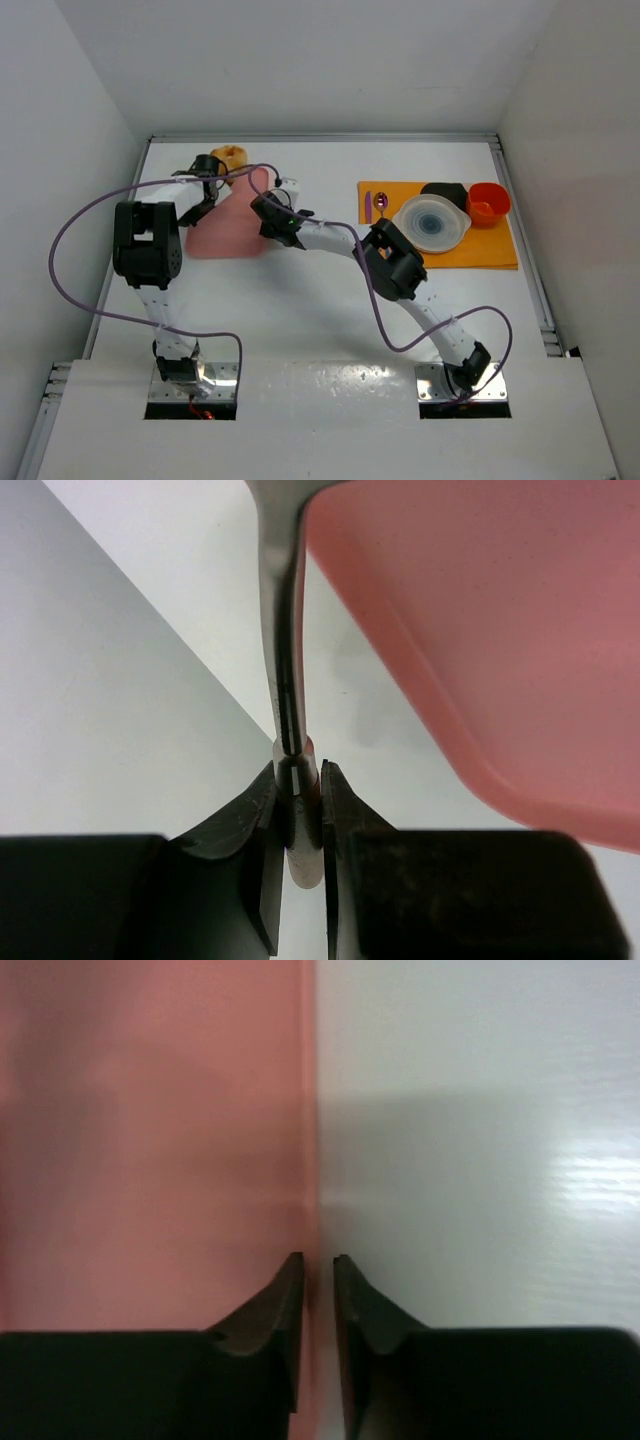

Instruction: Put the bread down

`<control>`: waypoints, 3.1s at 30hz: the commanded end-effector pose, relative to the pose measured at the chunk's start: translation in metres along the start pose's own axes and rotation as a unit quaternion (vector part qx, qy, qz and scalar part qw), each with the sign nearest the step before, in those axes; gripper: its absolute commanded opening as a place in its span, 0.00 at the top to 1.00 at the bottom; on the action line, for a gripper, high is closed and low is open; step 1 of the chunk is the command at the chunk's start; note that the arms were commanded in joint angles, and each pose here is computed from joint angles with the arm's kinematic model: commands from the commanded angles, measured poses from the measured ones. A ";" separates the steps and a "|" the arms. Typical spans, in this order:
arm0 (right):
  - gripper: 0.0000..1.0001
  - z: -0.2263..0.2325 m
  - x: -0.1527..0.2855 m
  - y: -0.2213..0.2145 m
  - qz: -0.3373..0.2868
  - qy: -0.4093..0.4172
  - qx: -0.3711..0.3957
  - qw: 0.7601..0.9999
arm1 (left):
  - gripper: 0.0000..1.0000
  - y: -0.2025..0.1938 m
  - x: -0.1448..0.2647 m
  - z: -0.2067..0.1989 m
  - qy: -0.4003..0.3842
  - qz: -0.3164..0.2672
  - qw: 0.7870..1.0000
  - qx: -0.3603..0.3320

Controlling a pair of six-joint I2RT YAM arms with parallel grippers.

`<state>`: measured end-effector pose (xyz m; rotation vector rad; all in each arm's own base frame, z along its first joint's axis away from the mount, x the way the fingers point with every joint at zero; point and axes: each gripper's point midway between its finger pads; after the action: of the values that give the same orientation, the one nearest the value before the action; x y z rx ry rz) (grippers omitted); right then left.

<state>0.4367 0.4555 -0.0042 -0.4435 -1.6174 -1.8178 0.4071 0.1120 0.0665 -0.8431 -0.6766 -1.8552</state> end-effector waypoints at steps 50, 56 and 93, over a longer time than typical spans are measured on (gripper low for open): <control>0.54 -0.403 0.327 -0.078 0.010 -0.228 -0.123 0.966 | 1.00 0.213 0.248 -0.336 -0.044 -0.286 0.921 -0.259; 0.55 -0.405 0.326 -0.082 0.013 -0.218 -0.140 0.966 | 1.00 0.220 0.246 -0.348 0.008 -0.297 0.914 -0.278; 0.57 -0.400 0.320 -0.072 0.003 -0.196 -0.169 0.966 | 1.00 0.282 0.300 -0.269 0.329 -0.361 0.808 -0.329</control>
<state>0.2168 -0.0102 0.0645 -1.0522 -1.5415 -2.0577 0.4933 -0.3764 0.1169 -0.3523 0.1768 -2.9731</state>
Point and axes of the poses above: each gripper's point midway between its finger pads, its own x axis back along the fingers, its own z axis along the line the jaws close on, y = z × x, and after that the axes turned 15 degrees about x, right-handed
